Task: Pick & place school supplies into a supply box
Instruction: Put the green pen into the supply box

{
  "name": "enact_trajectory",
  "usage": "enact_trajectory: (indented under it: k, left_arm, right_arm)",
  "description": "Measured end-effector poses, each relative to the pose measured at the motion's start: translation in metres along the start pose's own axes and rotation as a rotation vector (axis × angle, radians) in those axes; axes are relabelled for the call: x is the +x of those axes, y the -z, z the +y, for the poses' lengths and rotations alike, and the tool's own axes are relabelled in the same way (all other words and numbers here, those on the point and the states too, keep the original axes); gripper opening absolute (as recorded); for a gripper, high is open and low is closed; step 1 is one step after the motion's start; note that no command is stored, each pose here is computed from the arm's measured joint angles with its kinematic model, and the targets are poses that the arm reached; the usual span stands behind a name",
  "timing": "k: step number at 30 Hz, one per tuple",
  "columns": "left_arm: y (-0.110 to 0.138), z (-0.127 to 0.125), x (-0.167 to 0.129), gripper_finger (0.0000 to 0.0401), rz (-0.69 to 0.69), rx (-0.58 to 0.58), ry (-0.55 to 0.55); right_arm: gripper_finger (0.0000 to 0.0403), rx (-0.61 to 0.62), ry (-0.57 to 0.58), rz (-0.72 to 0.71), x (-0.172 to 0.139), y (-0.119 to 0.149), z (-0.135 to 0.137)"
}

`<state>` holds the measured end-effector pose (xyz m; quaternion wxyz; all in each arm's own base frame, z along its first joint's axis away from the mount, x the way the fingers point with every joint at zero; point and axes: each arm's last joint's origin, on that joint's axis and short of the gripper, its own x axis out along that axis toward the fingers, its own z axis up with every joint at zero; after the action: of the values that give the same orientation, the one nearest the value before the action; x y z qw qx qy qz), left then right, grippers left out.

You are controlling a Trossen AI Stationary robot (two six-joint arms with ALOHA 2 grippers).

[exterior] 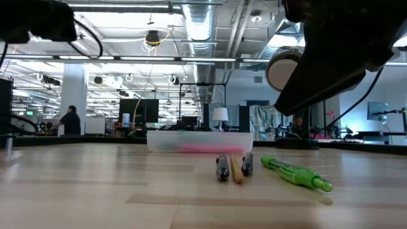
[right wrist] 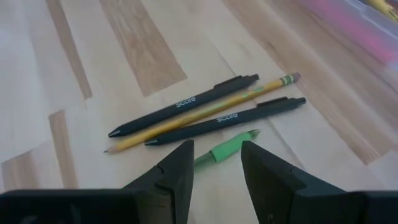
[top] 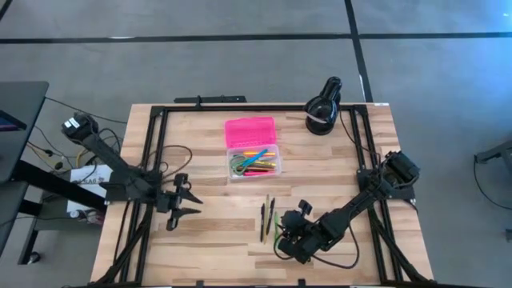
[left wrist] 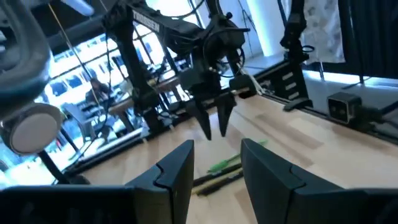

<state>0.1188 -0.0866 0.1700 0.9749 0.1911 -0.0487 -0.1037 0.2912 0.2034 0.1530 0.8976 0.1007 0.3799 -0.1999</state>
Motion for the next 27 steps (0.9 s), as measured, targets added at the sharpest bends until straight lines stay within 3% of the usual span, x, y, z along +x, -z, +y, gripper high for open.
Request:
enact_trajectory:
  k: [8, 12, 21, 27]
  left_arm:
    - [0.013, 0.026, 0.01, 0.0128, -0.083, 0.018, 0.134]
    - [0.02, 0.043, 0.012, 0.0128, -0.074, 0.005, 0.12]
    - [0.046, 0.059, 0.01, 0.0128, 0.132, -0.11, 0.109]
    - [0.047, 0.059, 0.005, 0.0128, 0.19, -0.147, 0.08]
  right_arm:
    - [0.0128, 0.005, -0.001, -0.006, 0.001, -0.002, 0.0]
    - [0.0128, 0.005, -0.001, -0.006, 0.001, -0.002, 0.0]
    - [0.0128, -0.006, 0.008, 0.0, 0.001, -0.001, -0.001]
    - [0.0128, -0.007, 0.009, 0.001, 0.001, -0.001, -0.001]
